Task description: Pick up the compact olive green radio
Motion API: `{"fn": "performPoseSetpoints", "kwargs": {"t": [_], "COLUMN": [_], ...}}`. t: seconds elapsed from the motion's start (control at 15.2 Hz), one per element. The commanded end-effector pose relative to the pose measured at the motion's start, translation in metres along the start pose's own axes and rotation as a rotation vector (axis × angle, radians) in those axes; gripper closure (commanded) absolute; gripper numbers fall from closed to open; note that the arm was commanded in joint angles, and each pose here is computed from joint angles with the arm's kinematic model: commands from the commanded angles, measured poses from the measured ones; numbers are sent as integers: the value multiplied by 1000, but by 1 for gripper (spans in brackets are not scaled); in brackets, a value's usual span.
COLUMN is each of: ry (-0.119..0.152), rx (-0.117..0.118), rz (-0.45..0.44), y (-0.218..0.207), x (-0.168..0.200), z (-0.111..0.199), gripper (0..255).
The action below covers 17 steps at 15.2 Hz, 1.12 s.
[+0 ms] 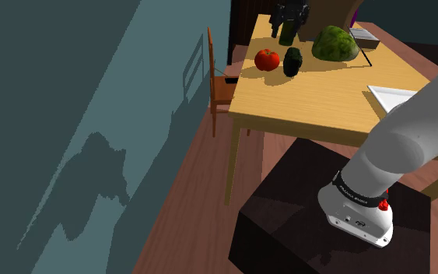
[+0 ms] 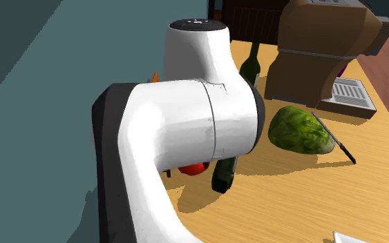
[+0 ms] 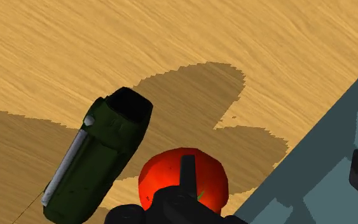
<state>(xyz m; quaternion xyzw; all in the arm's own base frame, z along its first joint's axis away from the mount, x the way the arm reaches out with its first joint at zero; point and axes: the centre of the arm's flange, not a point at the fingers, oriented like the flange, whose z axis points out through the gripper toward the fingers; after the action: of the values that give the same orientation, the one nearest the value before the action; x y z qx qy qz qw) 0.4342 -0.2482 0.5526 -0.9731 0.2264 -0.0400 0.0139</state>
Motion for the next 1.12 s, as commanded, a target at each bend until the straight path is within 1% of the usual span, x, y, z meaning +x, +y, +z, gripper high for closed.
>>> {"fn": "performPoseSetpoints", "kwargs": {"t": [0.0, 0.46, 0.86, 1.06], "ry": [-8, -38, -64, -66], "rx": [2, 9, 16, 16], "rz": [59, 259, 431, 440], "y": [20, 98, 171, 175], "x": [17, 63, 87, 88], "z": [10, 42, 70, 82], "gripper": [0, 0, 0, 0]}}
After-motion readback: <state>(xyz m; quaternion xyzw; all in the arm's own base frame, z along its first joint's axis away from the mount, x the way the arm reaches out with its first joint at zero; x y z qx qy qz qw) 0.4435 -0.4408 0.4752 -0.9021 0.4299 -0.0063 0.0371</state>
